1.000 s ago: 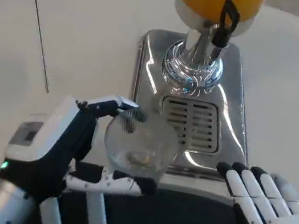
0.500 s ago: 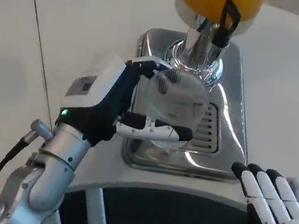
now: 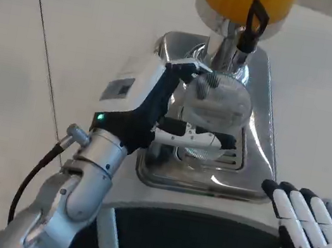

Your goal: Grasp the cup under the faucet to collect the drink, then remove the cup.

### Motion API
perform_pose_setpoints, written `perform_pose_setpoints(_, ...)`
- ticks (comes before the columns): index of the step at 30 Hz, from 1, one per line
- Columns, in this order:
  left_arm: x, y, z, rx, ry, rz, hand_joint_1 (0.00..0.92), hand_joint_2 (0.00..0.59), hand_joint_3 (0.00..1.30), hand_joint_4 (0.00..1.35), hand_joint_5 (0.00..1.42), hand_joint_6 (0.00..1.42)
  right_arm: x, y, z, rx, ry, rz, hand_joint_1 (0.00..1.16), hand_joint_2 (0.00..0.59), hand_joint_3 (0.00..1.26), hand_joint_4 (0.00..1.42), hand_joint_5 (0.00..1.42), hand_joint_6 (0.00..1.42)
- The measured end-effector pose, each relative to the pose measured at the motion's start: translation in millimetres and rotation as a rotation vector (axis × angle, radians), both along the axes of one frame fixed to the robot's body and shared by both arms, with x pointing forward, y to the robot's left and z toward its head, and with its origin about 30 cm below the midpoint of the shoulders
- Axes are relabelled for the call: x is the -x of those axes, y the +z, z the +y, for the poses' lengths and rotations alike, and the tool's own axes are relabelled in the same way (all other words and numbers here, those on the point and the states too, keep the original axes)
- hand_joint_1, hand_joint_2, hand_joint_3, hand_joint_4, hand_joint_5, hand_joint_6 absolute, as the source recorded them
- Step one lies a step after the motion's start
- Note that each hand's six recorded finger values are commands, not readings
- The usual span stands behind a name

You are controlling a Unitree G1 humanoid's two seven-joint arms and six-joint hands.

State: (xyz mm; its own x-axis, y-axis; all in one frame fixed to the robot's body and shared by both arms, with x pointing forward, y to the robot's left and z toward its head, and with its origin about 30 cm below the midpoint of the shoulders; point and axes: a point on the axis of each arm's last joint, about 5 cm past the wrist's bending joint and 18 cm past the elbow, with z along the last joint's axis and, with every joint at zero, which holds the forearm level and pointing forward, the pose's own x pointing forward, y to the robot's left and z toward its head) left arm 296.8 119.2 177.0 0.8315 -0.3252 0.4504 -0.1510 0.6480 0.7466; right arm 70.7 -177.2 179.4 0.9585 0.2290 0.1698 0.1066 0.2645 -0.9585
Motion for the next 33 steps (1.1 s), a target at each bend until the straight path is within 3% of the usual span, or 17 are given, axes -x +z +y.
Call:
perform_pose_setpoints(3, -0.5, -2.0, -3.9, 0.007, 0.004, 0.001, 0.695, 0.000, 1.05, 1.21, 1.35, 1.42, 3.0, 0.0, -0.2, 0.000, -0.005, 0.012, 0.26, 0.479, 0.00, 0.00, 0.00, 0.00)
perform_pose_setpoints(9, -4.6, -10.1, -7.7, -0.035, 0.046, 0.012, 0.701, 0.000, 1.05, 1.19, 1.35, 1.42, 3.6, 1.8, -1.0, -0.003, -0.009, 0.001, 0.26, 0.479, 0.00, 0.00, 0.00, 0.00)
perform_pose_setpoints(15, -11.2, -10.6, -12.6, -0.024, 0.085, -0.003, 0.704, 0.000, 1.03, 1.18, 1.34, 1.42, 1.4, 2.8, -0.6, -0.007, -0.006, -0.013, 0.26, 0.479, 0.00, 0.00, 0.00, 0.00)
perform_pose_setpoints(17, -12.4, -10.7, -12.7, -0.024, 0.090, -0.004, 0.700, 0.000, 0.99, 1.14, 1.31, 1.42, 0.9, 2.9, 0.1, -0.011, -0.004, -0.016, 0.26, 0.479, 0.00, 0.00, 0.00, 0.00)
perform_pose_setpoints(18, -12.8, -10.8, -12.3, -0.022, 0.093, -0.005, 0.692, 0.000, 0.92, 1.02, 1.23, 1.33, 0.6, 2.9, 0.6, -0.015, -0.002, -0.018, 0.26, 0.479, 0.00, 0.00, 0.00, 0.00)
perform_pose_setpoints(21, -13.2, -12.1, -10.0, -0.014, 0.093, -0.005, 0.595, 0.000, 0.68, 0.78, 1.00, 1.22, 0.0, 2.9, 1.4, -0.020, 0.001, -0.020, 0.26, 0.479, 0.00, 0.00, 0.00, 0.00)
perform_pose_setpoints(23, -13.3, -12.6, -8.5, -0.014, 0.088, -0.005, 0.504, 0.000, 0.60, 0.69, 0.93, 1.19, -0.7, 3.0, 1.4, -0.021, 0.001, -0.022, 0.26, 0.479, 0.00, 0.00, 0.00, 0.00)
perform_pose_setpoints(26, -13.1, -13.2, -7.2, -0.025, 0.084, -0.011, 0.292, 0.029, 0.47, 0.56, 0.89, 1.11, -2.4, 3.5, 1.9, -0.022, 0.006, -0.030, 0.26, 0.479, 0.00, 0.00, 0.00, 0.00)
perform_pose_setpoints(33, -12.0, -14.2, -8.7, -0.023, 0.055, -0.017, 0.258, 0.047, 0.38, 0.47, 0.86, 1.06, -2.2, 2.9, 1.4, -0.027, 0.005, -0.024, 0.25, 0.482, 0.00, 0.00, 0.00, 0.00)
